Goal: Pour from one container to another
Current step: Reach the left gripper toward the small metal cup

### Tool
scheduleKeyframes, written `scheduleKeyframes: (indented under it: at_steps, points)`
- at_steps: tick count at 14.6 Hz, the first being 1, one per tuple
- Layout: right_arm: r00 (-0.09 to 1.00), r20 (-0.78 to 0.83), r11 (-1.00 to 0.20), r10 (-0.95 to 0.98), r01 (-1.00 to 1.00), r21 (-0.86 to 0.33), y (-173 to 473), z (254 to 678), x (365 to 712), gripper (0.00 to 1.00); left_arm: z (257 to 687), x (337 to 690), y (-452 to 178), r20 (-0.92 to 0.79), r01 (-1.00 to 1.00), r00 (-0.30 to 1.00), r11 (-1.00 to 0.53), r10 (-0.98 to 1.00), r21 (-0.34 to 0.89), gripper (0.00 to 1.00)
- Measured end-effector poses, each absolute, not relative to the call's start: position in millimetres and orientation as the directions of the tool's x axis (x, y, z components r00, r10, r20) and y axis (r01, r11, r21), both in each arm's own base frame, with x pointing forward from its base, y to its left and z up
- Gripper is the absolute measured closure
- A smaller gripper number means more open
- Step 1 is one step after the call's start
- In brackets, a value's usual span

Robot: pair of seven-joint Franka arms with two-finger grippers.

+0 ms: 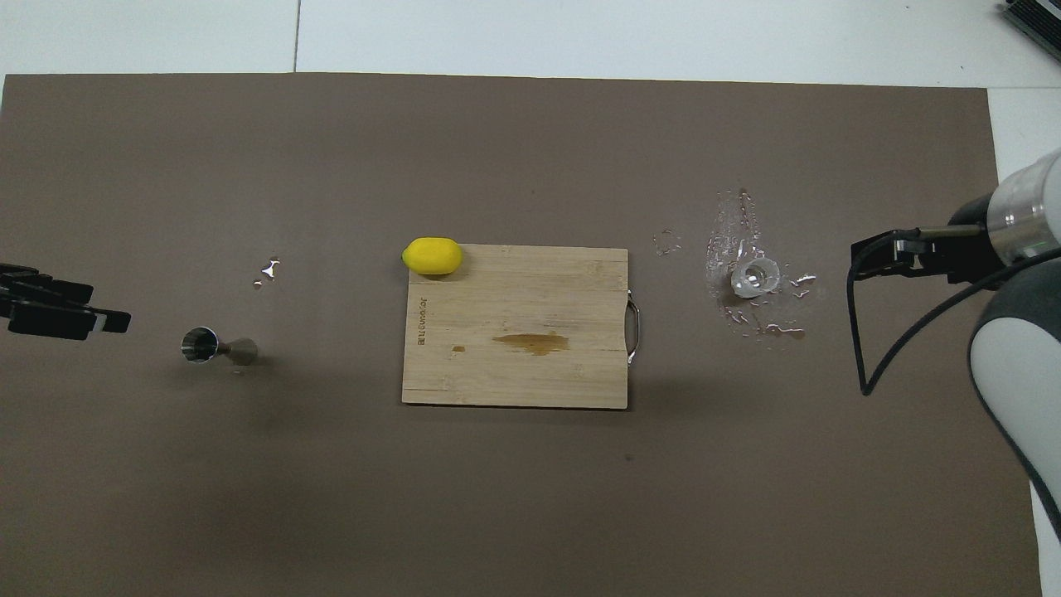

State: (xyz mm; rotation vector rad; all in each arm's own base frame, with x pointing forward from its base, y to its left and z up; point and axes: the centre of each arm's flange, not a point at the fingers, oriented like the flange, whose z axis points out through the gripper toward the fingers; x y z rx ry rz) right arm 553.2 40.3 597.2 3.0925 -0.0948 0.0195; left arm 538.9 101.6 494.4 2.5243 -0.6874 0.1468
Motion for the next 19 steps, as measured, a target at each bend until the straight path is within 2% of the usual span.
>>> scheduleKeyframes:
  at_steps: [6, 11, 15, 19]
  points:
    - [0.998, 0.014, -0.997, -0.061, -0.061, 0.047, 40.3, 597.2, 553.2, 0.00, 438.2, 519.4, 150.0, 0.503, -0.695, 0.718, -0.533, -0.481, 0.482, 0.00]
    - [0.998, 0.014, -0.997, -0.061, -0.061, 0.047, 40.3, 597.2, 553.2, 0.00, 366.7, 507.2, 188.1, 0.722, -0.815, 0.577, -0.335, -0.383, 0.473, 0.00]
    - [0.998, 0.014, -0.997, -0.061, -0.061, 0.047, 40.3, 597.2, 553.2, 0.00, 324.7, 492.1, 191.1, 0.852, -0.902, 0.421, -0.237, -0.310, 0.360, 0.00]
    - [0.998, 0.014, -0.997, -0.061, -0.062, 0.047, 40.3, 597.2, 553.2, 0.00, 291.5, 469.3, 167.3, 0.945, -0.961, 0.258, -0.159, -0.201, 0.228, 0.00]
